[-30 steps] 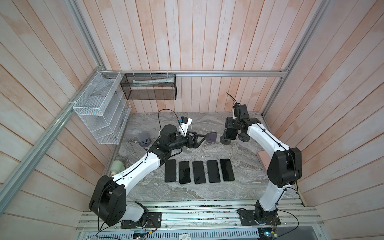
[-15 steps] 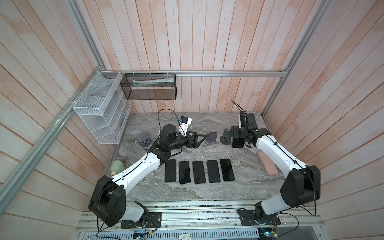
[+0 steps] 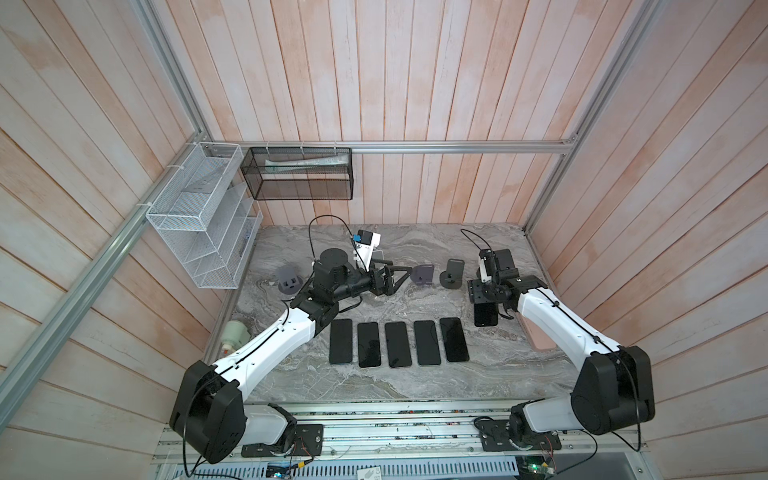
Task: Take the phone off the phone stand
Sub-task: 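Lift the teal-edged phone off the stand and carry it toward the robot, then lower the teal-edged phone flat at the row end and open the right gripper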
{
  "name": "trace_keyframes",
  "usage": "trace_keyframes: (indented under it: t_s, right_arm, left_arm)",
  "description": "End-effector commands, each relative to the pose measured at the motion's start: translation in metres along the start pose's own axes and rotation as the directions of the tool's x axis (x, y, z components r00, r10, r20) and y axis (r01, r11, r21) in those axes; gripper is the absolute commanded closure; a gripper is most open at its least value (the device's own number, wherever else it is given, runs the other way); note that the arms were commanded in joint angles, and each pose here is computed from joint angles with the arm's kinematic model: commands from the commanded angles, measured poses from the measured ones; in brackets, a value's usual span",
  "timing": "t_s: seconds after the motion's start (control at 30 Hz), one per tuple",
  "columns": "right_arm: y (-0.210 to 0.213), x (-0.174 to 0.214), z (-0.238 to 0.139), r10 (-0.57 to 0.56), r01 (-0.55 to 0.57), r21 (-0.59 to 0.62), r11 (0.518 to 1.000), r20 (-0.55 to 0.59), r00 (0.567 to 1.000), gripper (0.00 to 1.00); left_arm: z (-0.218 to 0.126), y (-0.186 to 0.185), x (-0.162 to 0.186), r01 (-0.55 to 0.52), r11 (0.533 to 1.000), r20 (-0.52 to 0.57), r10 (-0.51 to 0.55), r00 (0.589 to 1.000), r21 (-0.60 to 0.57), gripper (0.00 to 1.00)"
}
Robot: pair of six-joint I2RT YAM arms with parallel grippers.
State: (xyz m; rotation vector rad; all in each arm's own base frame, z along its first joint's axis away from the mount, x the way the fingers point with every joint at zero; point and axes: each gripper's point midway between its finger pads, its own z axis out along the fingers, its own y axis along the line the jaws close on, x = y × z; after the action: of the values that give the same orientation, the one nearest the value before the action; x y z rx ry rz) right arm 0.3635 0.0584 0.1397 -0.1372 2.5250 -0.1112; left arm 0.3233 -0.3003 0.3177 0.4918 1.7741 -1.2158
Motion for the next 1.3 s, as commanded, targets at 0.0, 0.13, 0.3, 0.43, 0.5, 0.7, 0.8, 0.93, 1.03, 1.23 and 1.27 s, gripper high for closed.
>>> trace_keyframes:
  t_s: [0.0, 0.13, 0.3, 0.43, 0.5, 0.7, 0.8, 0.93, 1.03, 1.23, 1.27]
  right_arm:
    - [0.002, 0.014, 0.005, -0.013, 0.011, -0.04, 0.999, -0.039, 0.999, 0.35]
    - [0.008, 0.026, 0.018, -0.001, -0.007, -0.092, 0.996, -0.089, 0.996, 0.35]
    - [0.009, 0.042, 0.032, -0.023, 0.008, -0.093, 0.996, -0.161, 0.987, 0.35]
    - [0.016, 0.048, 0.043, -0.035, 0.009, -0.124, 0.992, -0.209, 0.977, 0.35]
    - [0.019, 0.048, 0.048, -0.031, 0.0, -0.137, 0.991, -0.228, 0.973, 0.35]
    - [0.017, 0.065, 0.061, -0.009, -0.027, -0.125, 0.992, -0.283, 0.959, 0.35]
    - [0.016, 0.073, 0.063, -0.009, -0.028, -0.117, 0.993, -0.303, 0.953, 0.35]
    - [0.01, 0.081, 0.065, 0.018, -0.052, -0.104, 0.993, -0.306, 0.952, 0.35]
    - [0.011, 0.087, 0.066, 0.02, -0.055, -0.104, 0.993, -0.315, 0.949, 0.33]
    - [0.013, 0.097, 0.072, 0.049, -0.087, -0.103, 0.991, -0.32, 0.946, 0.31]
    - [0.013, 0.097, 0.072, 0.052, -0.089, -0.104, 0.991, -0.317, 0.947, 0.31]
  left_arm:
    - [-0.006, -0.009, -0.01, -0.032, 0.999, 0.035, 0.031, 0.999, 0.02, 0.05]
    - [-0.005, -0.007, -0.008, -0.029, 0.999, 0.032, 0.029, 0.999, 0.016, 0.05]
    - [-0.005, -0.007, -0.008, -0.029, 0.999, 0.032, 0.029, 0.999, 0.016, 0.05]
    - [-0.005, -0.006, -0.008, -0.027, 1.0, 0.032, 0.026, 0.999, 0.015, 0.05]
    - [-0.005, -0.007, -0.008, -0.028, 0.999, 0.032, 0.028, 0.999, 0.016, 0.05]
    - [-0.004, -0.005, -0.007, -0.028, 1.0, 0.028, 0.028, 0.999, 0.009, 0.05]
    - [-0.004, -0.003, -0.005, -0.026, 1.0, 0.026, 0.026, 0.999, 0.005, 0.05]
    - [-0.004, -0.005, -0.006, -0.023, 1.0, 0.027, 0.023, 0.999, 0.013, 0.05]
    - [-0.004, -0.004, -0.005, -0.025, 1.0, 0.027, 0.024, 0.999, 0.01, 0.05]
    - [-0.005, -0.004, -0.007, -0.038, 0.999, 0.03, 0.038, 0.999, 0.002, 0.05]
    - [-0.005, -0.003, -0.007, -0.04, 0.999, 0.031, 0.04, 0.999, -0.004, 0.05]
